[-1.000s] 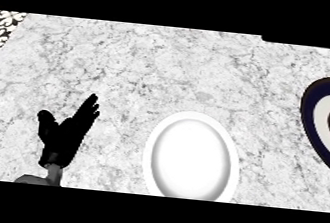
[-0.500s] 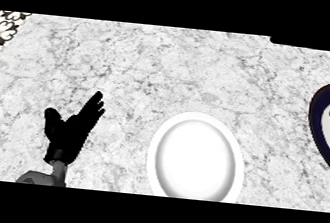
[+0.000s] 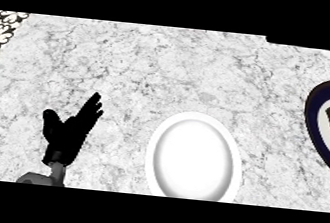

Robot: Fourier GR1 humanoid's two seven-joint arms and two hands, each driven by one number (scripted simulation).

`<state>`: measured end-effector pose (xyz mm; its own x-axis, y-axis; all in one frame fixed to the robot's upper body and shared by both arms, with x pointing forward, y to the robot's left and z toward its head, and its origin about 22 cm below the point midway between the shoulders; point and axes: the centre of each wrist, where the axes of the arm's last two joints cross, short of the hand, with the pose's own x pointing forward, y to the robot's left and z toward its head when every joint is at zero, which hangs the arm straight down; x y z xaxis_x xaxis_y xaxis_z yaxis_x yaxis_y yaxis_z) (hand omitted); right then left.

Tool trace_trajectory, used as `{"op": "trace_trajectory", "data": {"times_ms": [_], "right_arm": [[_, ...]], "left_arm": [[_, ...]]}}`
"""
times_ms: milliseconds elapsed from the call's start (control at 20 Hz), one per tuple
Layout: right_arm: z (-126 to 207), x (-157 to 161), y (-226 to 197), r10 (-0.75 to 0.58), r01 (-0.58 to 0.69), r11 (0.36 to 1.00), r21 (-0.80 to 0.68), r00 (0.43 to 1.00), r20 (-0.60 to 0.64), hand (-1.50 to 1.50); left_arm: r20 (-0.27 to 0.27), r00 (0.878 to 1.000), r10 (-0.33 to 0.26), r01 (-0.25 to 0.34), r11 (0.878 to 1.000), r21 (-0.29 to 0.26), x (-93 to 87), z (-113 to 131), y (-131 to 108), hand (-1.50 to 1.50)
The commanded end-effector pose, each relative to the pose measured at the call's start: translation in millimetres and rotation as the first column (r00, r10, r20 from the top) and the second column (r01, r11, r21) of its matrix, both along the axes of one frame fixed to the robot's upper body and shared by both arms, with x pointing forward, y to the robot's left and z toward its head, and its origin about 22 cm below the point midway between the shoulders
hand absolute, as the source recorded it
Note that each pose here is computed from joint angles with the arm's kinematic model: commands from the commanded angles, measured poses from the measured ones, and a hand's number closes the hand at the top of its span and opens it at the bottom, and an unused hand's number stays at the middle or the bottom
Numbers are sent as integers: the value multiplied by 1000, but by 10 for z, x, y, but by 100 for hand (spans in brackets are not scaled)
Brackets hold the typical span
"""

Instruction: Pick the cupcake from the plate and place it in the plate

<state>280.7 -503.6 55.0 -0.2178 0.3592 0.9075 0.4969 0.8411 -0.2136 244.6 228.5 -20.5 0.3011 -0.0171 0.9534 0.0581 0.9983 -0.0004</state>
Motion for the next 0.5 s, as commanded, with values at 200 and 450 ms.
{"op": "trace_trajectory", "data": {"times_ms": [200, 450], "right_arm": [[-38, -458, -584, 63, -71, 980, 185, 997, 50, -150], [-188, -899, -778, 215, -218, 957, 190, 976, 36, -150]], "left_arm": [[-78, 996, 32, -31, 999, 7, -12, -96, 47, 0], [-63, 997, 38, -38, 999, -7, -58, -60, 73, 0]]}}
